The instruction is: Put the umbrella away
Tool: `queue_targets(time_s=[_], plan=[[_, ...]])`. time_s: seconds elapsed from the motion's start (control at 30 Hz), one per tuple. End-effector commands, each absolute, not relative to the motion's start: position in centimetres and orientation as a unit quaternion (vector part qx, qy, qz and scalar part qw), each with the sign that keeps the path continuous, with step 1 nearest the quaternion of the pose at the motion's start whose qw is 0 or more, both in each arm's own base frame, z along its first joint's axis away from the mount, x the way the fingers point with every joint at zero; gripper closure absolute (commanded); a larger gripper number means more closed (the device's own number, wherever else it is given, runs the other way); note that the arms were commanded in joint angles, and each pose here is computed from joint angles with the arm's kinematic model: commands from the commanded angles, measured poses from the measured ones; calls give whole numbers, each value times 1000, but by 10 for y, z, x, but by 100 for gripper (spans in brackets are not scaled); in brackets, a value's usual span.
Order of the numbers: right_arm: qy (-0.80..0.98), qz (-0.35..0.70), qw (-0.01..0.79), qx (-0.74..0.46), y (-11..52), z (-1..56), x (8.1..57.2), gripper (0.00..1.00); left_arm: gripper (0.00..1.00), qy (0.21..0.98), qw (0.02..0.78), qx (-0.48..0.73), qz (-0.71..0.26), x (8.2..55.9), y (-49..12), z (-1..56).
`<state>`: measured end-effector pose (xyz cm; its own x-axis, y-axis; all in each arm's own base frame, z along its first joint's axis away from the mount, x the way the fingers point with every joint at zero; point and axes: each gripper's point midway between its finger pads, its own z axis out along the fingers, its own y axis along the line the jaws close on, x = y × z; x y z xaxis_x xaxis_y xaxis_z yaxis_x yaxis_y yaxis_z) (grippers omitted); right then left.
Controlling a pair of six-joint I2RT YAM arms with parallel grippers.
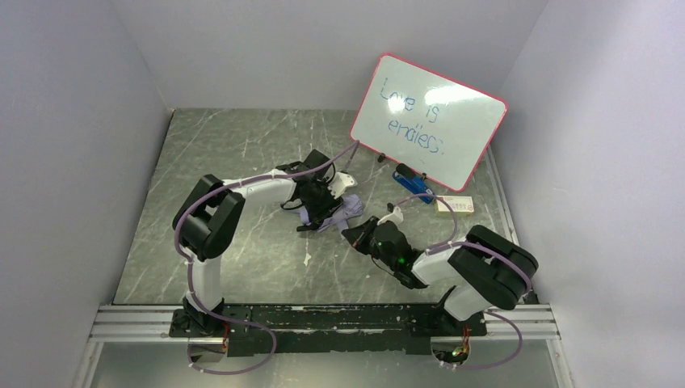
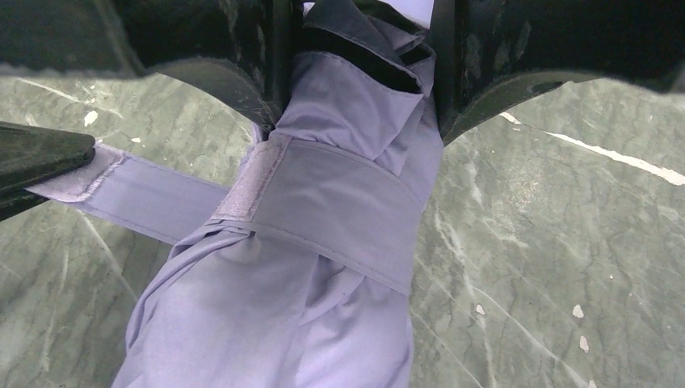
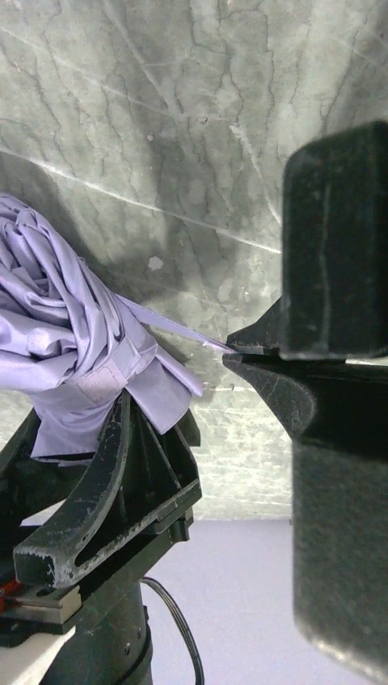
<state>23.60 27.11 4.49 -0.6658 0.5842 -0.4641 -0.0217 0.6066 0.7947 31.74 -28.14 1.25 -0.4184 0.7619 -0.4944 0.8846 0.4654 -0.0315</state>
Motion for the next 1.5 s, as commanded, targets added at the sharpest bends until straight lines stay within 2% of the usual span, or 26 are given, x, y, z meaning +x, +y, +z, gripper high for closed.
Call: queue_targets(time_s=[0.0, 0.3, 0.67, 1.47], plan=[[770, 496, 379, 131, 300, 92, 224, 100, 95, 873, 150, 464, -21, 323, -215, -40], [741, 530, 388, 140, 330, 108, 249, 100, 95, 865, 152, 478, -21, 317, -217, -37], [715, 520, 421, 200, 316, 118, 274, 100, 95, 859, 151, 488, -22, 313, -218, -37], [735, 471, 412, 261, 298, 94, 297, 100, 95, 847, 151, 510, -22, 304, -225, -38]])
